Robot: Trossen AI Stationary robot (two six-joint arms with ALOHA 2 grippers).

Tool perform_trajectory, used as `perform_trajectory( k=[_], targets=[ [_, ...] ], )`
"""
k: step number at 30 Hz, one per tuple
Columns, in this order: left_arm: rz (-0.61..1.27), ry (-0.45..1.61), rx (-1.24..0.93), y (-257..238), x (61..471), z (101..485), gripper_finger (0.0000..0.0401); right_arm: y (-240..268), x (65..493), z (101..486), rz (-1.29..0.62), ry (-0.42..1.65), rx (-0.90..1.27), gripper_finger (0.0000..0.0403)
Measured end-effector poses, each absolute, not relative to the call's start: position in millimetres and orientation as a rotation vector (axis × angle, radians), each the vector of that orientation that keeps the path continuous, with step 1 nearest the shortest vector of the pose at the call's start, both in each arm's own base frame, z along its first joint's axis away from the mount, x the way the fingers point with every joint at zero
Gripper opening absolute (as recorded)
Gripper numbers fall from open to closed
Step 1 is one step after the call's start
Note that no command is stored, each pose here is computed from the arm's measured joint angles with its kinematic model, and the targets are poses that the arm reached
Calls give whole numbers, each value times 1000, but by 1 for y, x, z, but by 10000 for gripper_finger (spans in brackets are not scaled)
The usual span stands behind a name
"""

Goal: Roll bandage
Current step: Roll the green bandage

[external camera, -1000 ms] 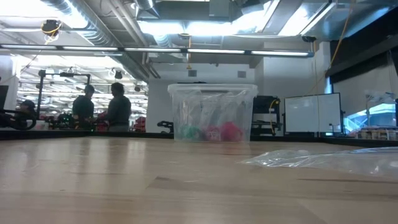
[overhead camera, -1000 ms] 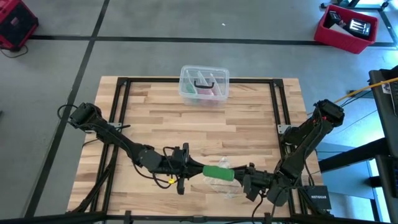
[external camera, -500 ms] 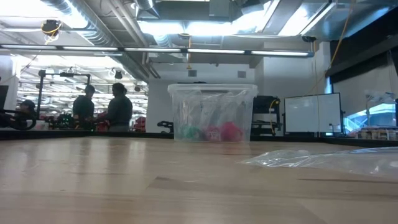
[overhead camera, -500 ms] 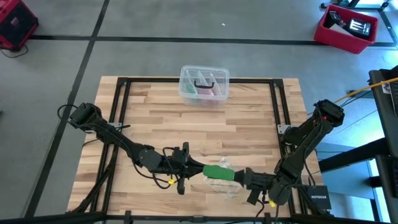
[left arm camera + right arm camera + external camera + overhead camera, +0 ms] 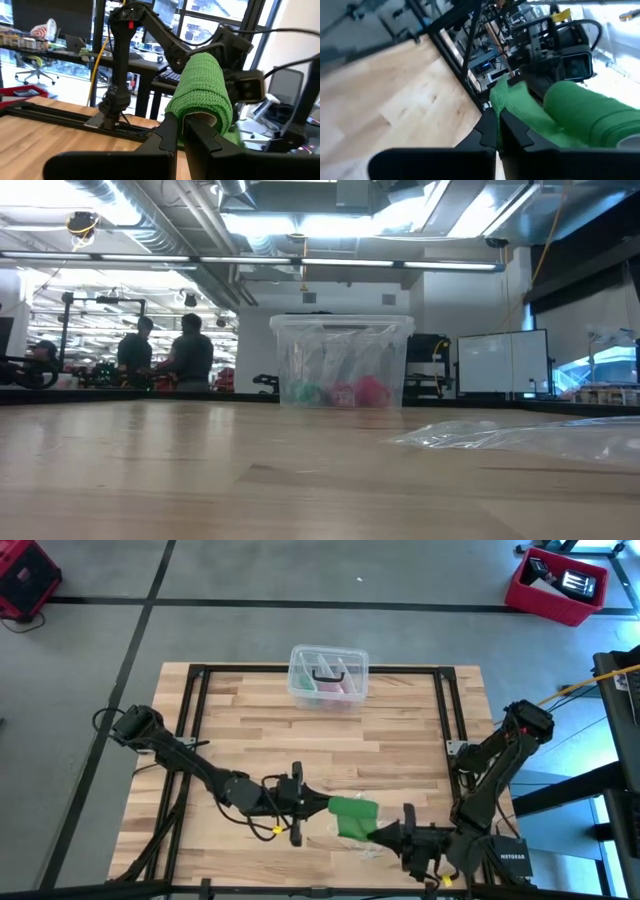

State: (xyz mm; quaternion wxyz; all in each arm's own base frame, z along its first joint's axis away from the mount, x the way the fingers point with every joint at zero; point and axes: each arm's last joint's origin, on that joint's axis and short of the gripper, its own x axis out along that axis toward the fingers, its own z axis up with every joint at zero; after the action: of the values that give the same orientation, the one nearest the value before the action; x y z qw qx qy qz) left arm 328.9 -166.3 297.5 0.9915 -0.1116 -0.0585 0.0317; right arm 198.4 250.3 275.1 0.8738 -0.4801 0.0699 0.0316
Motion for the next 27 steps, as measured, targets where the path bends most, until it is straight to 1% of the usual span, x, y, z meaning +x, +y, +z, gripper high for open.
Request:
perform_trajectory(
  k=[3,5,12,15,21,24,27],
  targets=[
    [79,-119,-221,-161,331,297,11,251,199,280,52,141,-904,14],
    [89,-120,-221,-158,333,297,11,252,199,281,62,141,-883,17],
    [118,-78,-194,-150,337,293,11,252,200,282,54,138,-906,6],
    [140,-57,-182,-145,339,290,11,252,201,291,11,134,-895,9],
    [151,-49,-171,-141,341,289,11,255,203,312,-11,128,-876,5],
    [152,-49,-171,-141,341,289,11,253,207,321,-36,135,-825,7],
    [152,-48,-169,-141,341,289,11,251,210,321,-48,146,-756,19]
  ],
)
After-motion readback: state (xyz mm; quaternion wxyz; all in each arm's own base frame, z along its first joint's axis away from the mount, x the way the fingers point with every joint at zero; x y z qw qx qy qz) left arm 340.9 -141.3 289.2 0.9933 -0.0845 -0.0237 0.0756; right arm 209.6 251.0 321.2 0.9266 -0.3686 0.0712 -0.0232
